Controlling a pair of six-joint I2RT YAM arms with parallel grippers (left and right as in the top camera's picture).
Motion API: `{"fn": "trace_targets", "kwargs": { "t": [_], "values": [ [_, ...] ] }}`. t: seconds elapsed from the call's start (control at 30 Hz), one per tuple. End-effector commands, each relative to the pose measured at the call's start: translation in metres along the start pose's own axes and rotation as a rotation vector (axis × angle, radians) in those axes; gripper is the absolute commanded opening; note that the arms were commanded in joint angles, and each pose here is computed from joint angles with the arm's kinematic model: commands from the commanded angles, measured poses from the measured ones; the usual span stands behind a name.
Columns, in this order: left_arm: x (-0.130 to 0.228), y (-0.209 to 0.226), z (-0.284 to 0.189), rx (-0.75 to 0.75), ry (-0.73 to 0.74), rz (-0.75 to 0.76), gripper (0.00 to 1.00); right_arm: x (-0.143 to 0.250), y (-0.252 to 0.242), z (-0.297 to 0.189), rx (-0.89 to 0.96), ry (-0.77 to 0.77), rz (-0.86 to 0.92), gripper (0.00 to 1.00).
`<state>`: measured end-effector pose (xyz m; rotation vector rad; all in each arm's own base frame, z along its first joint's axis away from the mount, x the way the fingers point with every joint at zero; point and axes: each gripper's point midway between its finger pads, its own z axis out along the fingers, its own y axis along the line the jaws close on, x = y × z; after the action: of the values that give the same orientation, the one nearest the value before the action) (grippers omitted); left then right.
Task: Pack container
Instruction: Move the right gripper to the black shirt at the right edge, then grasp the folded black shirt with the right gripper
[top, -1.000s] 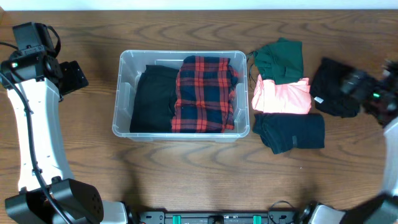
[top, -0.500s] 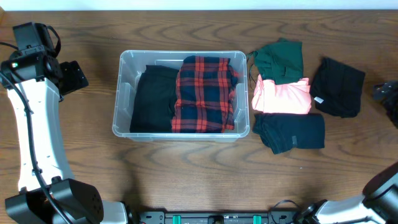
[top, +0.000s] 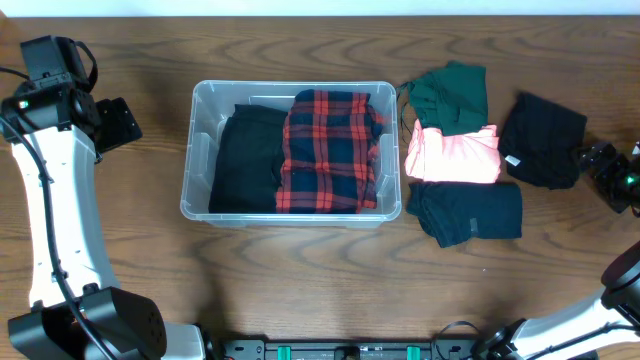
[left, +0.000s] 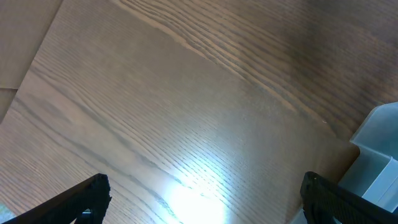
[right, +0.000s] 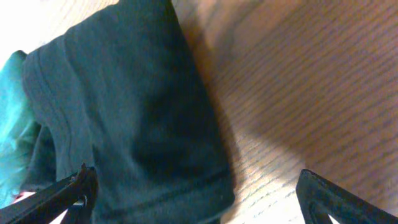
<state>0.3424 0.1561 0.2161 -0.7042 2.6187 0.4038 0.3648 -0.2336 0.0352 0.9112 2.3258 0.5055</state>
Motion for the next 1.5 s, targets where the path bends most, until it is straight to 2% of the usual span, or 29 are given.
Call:
{"fn": "trace_targets", "kwargs": {
  "t": [0.0, 0.17, 0.4, 0.6, 0.83, 0.87, 0.93, 1.0, 1.2, 1.27, 1.33, 1.4, 1.47],
  "values": [
    [-0.004, 0.005, -0.007, -0.009, -0.021, -0.007, 0.98, 0.004, -0.003, 0.013, -0.031, 0.023, -0.013, 0.99],
    [-0.004, 0.005, -0.007, -0.009, -0.021, -0.007, 0.98, 0.014, -0.008, 0.027, -0.045, 0.054, 0.009, 0.98],
    [-0.004, 0.005, -0.007, -0.009, -0.021, -0.007, 0.98, 0.023, 0.007, 0.04, -0.175, 0.086, 0.022, 0.86],
    [-0.004, 0.005, -0.007, -0.009, -0.021, -0.007, 0.98, 0.033, 0.013, 0.045, -0.262, 0.123, 0.083, 0.8],
    [-0.004, 0.004, -0.007, -0.009, -0.022, -0.007, 0.98, 0.042, 0.014, 0.047, -0.263, 0.158, 0.105, 0.74],
    [-0.004, 0.004, -0.007, -0.009, -0.022, -0.007, 0.98, 0.043, 0.014, 0.047, -0.263, 0.16, 0.106, 0.72],
    [-0.004, 0.004, -0.007, -0.009, -0.022, -0.007, 0.98, 0.044, 0.014, 0.047, -0.263, 0.163, 0.11, 0.61],
    [-0.004, 0.004, -0.007, -0.009, -0.022, -0.007, 0.98, 0.044, 0.014, 0.047, -0.262, 0.164, 0.11, 0.4],
    [-0.004, 0.004, -0.007, -0.009, -0.022, -0.007, 0.98, 0.046, 0.015, 0.046, -0.261, 0.176, 0.127, 0.25],
    [-0.004, 0.004, -0.007, -0.009, -0.022, -0.007, 0.98, 0.046, 0.016, 0.046, -0.269, 0.175, 0.127, 0.28],
    [-0.004, 0.004, -0.007, -0.009, -0.022, -0.007, 0.98, 0.046, 0.017, 0.046, -0.276, 0.175, 0.127, 0.47],
    [-0.004, 0.005, -0.007, -0.009, -0.021, -0.007, 0.98, 0.046, 0.017, 0.046, -0.276, 0.175, 0.122, 0.55],
    [-0.004, 0.004, -0.007, -0.009, -0.022, -0.007, 0.98, 0.046, 0.019, 0.047, -0.278, 0.174, 0.106, 0.69]
  ]
}}
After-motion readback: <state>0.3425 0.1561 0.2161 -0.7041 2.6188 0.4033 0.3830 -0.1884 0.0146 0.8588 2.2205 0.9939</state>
